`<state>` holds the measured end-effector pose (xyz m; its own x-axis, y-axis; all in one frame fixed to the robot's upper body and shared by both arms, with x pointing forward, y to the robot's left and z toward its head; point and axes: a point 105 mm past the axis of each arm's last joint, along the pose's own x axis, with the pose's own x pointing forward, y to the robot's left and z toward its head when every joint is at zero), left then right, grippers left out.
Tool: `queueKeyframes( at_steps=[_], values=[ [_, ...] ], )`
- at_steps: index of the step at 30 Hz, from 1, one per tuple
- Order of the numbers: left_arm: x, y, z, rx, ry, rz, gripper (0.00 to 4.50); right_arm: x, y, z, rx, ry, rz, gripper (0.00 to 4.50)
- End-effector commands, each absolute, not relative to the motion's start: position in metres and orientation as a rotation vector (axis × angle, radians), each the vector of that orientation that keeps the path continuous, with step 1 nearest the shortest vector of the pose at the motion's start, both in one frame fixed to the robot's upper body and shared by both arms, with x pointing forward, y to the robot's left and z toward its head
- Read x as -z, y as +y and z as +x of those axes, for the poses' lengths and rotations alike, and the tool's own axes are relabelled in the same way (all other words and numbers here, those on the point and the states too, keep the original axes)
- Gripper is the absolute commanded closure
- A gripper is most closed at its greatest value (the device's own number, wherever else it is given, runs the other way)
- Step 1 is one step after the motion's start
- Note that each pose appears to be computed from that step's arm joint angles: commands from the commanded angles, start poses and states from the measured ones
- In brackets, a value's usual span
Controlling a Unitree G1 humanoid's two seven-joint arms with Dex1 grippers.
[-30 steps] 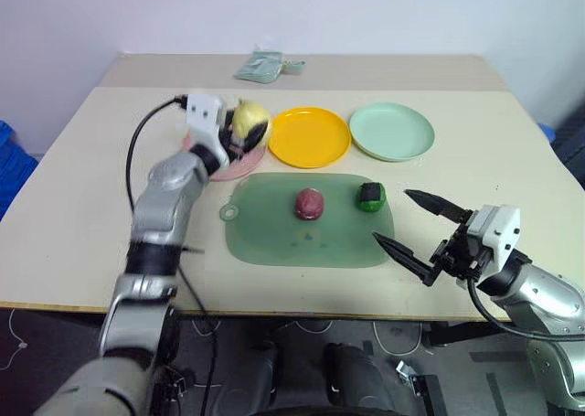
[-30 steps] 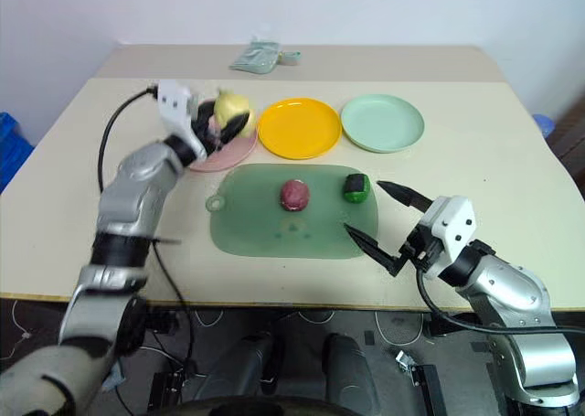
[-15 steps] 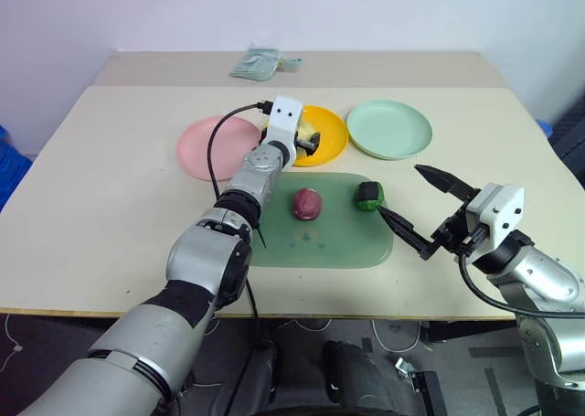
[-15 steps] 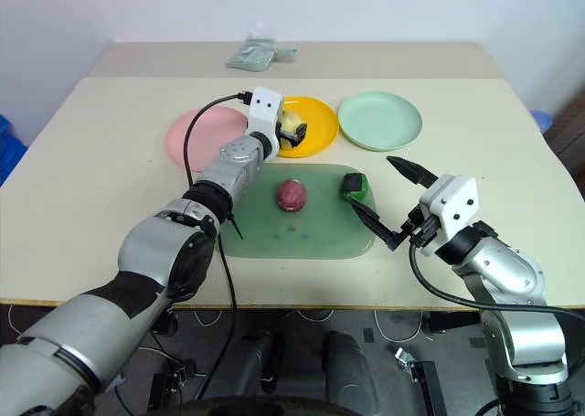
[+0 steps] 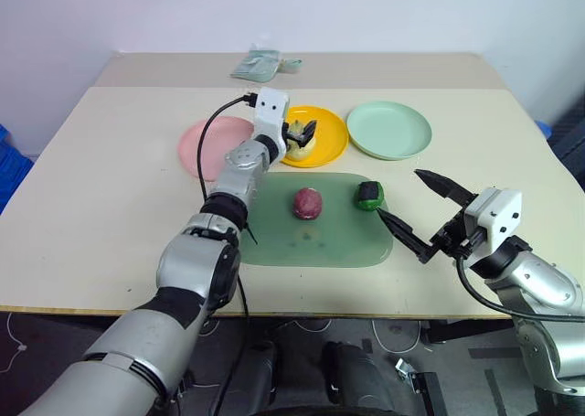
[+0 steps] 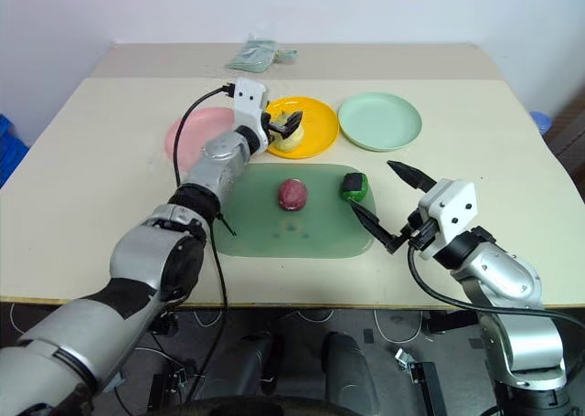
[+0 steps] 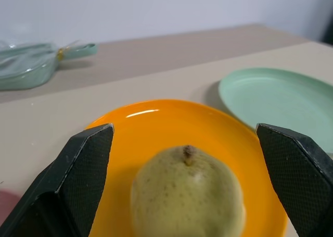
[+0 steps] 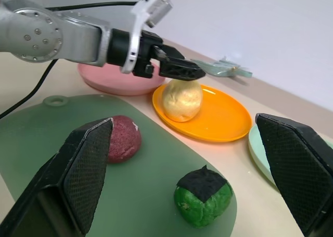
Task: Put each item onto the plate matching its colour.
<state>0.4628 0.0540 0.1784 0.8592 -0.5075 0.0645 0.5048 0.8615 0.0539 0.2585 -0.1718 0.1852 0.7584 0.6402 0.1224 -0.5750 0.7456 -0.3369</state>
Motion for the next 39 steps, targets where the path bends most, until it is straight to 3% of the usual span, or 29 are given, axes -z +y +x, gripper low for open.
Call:
queueKeyframes(
  at_steps=[1,16,27,33,39],
  values=[
    [-0.198,0.066,0.453,0.583,-0.157,0.062,0.02,-0.196,-0.164,0.258,-0.694,-0.284,-0.282,0.0],
    [-0.196,0.126,0.369,0.818,-0.123,0.152,0.02,-0.182,-0.144,0.273,-0.764,-0.23,-0.217,0.0],
    [-0.183,0.151,0.323,0.941,-0.025,0.198,0.02,-0.18,-0.148,0.271,-0.768,-0.219,-0.202,0.0],
    [-0.169,0.122,0.325,1.021,0.011,0.223,0.02,-0.18,-0.152,0.268,-0.744,-0.212,-0.204,0.0],
    [-0.149,0.084,0.35,1.045,0.066,0.258,0.02,-0.181,-0.161,0.263,-0.703,-0.208,-0.218,0.0]
  ],
)
